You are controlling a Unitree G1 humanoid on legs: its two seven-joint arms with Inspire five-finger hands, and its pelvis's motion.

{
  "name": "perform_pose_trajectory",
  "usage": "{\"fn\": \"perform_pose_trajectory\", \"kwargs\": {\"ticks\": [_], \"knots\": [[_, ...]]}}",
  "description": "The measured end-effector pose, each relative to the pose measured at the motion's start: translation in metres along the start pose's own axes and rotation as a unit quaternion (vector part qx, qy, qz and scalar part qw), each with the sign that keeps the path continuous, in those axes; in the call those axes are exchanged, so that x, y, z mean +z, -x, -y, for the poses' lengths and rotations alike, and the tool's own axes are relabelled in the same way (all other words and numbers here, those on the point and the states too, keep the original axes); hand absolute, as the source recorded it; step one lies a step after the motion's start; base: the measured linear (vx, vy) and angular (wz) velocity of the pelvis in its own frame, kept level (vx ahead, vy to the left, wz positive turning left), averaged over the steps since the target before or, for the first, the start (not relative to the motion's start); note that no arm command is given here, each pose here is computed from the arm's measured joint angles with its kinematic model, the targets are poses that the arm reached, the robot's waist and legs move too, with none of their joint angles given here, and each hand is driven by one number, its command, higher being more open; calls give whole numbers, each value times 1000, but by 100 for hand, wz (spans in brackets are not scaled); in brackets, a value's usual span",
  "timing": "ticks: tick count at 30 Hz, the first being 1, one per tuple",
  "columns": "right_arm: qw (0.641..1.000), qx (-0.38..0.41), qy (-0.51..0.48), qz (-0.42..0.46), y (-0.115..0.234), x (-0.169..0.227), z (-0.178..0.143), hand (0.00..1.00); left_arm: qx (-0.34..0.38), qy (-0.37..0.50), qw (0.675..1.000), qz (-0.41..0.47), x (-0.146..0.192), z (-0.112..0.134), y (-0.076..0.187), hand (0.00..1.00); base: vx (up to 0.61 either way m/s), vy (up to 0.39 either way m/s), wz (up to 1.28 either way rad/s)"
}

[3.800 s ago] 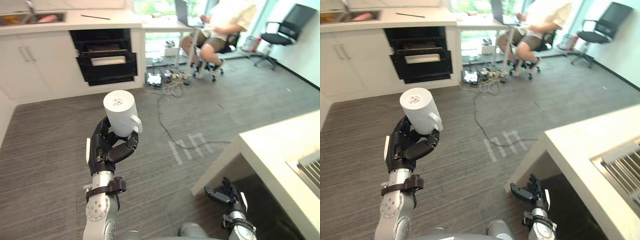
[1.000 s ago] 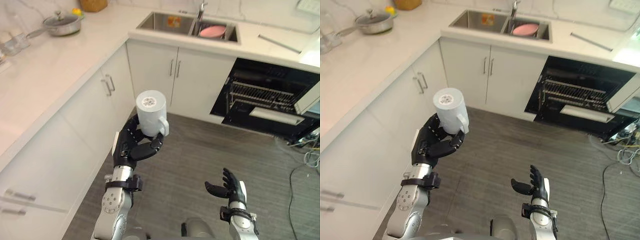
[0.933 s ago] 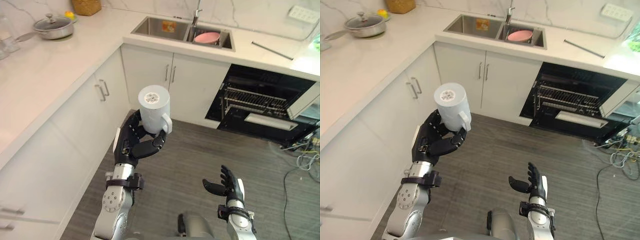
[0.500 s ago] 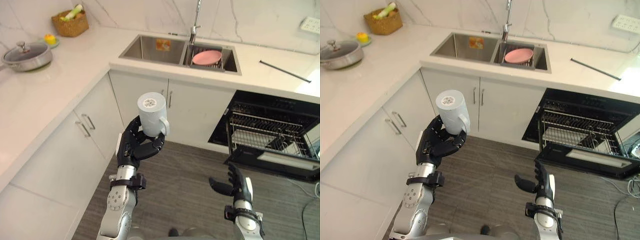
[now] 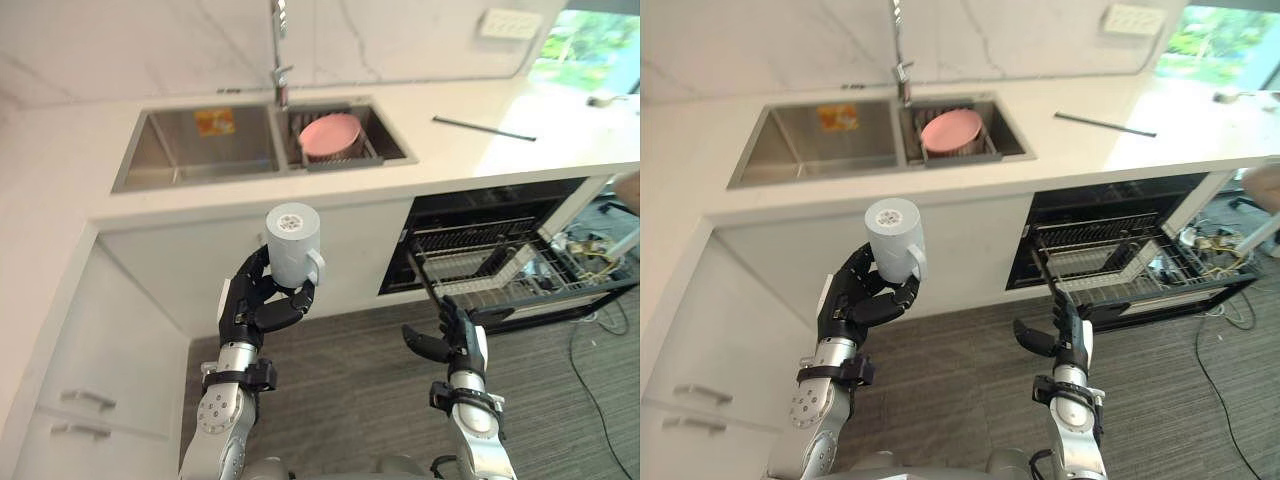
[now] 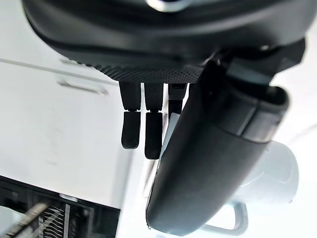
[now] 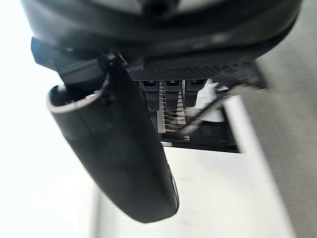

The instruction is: Walk over to the sink, pick up the cup, carry it to the dishwasher, place the cup inside the dishwasher, then close the dishwasher door

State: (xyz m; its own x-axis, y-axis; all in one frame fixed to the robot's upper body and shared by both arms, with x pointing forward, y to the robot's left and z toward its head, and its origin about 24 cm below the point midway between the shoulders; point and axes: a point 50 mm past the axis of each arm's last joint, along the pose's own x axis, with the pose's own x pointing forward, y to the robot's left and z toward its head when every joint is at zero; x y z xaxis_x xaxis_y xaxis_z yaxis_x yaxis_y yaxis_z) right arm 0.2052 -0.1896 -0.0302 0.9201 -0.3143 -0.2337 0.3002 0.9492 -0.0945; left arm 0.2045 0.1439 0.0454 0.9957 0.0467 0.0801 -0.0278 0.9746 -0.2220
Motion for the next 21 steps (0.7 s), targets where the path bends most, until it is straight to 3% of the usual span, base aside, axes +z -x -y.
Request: {"fn": "perform_pose_trajectory", "kwargs": {"ticks": [6,13,21], "knots": [[997,8,4,70,-16,33,-3,90,42,-8,999,-20,-11,-18,-1,30,362,-2,-53],[993,1,1,115,-1,48,8,90,49,-7,998,-39,-21,-15,-1,30,337,-31,-46],[987,60,7,149,4,60,-6,90,70,-19,997,-14,-12,-23,-7,30,190,173,-81]]}}
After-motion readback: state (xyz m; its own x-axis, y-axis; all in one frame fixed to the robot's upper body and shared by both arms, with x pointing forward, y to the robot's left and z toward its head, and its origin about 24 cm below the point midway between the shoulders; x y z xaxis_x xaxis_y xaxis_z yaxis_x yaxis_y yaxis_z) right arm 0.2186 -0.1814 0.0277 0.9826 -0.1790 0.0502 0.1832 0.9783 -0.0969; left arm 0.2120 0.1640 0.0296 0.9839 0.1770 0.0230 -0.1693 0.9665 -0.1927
